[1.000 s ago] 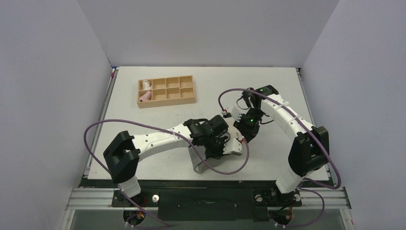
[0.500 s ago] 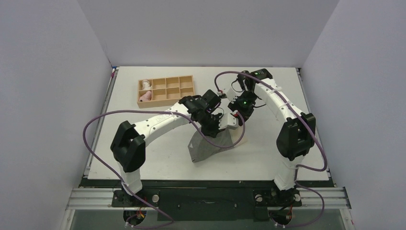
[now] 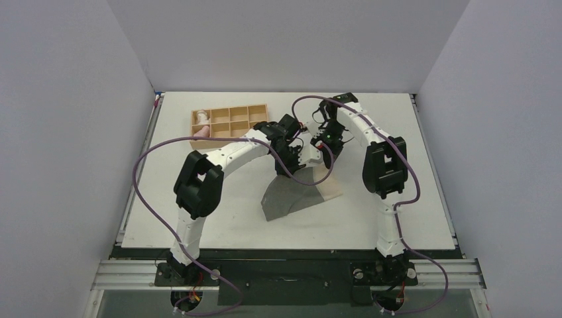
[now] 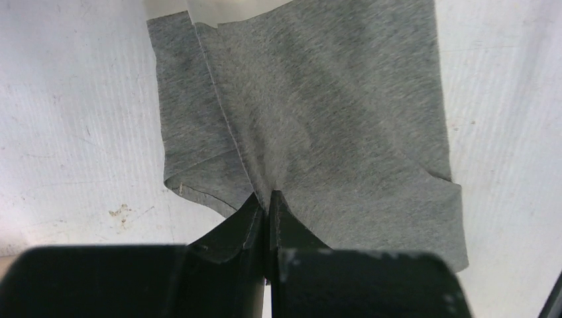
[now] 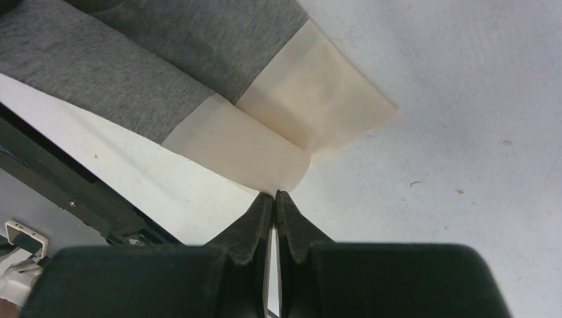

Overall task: Roll the underwear
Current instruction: Fold the underwear at the center of the board.

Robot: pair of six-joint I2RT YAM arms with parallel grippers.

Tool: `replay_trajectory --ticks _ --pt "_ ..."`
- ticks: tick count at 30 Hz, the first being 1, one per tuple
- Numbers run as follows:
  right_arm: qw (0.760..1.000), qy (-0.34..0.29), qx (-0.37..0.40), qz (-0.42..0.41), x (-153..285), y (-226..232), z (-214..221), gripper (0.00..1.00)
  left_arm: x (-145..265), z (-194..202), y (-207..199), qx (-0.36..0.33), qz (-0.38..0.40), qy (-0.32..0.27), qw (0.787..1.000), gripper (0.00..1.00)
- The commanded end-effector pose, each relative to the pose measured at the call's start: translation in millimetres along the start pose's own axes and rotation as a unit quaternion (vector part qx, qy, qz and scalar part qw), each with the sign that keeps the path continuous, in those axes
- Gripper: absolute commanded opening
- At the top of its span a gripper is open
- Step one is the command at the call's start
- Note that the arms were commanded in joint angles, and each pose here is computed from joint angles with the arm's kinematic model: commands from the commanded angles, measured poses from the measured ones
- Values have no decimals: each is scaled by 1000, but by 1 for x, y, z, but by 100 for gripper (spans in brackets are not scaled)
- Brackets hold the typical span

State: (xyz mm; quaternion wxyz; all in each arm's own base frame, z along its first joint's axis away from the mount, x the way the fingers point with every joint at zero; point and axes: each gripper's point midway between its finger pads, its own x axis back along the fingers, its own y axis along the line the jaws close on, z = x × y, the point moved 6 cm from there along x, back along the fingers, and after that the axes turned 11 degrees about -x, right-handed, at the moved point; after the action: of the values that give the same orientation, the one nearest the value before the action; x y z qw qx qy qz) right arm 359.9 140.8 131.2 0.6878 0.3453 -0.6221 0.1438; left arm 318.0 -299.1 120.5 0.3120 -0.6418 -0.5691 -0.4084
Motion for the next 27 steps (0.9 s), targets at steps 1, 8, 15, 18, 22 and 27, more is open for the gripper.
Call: replay_trajectory --ticks 1,8,15,18,22,27 --pt "999 -21 -12 31 9 -9 -11 0 2 -8 27 -26 -46 -12 999 0" --pt "998 -26 -26 51 -1 -19 -17 0 -11 1 38 -14 -77 4 997 0" --pt "996 -38 -33 68 4 -21 -19 0 -12 2 43 1 -105 3 995 1" --pt "996 -45 -32 74 11 -19 -19 0 -10 -1 44 5 -113 0 994 1" --pt "995 -46 -30 83 22 -16 -14 0 -6 -4 46 10 -124 -4 992 0" --pt "994 -47 -30 97 36 -14 -7 0 -4 -6 48 9 -136 -2 991 0"
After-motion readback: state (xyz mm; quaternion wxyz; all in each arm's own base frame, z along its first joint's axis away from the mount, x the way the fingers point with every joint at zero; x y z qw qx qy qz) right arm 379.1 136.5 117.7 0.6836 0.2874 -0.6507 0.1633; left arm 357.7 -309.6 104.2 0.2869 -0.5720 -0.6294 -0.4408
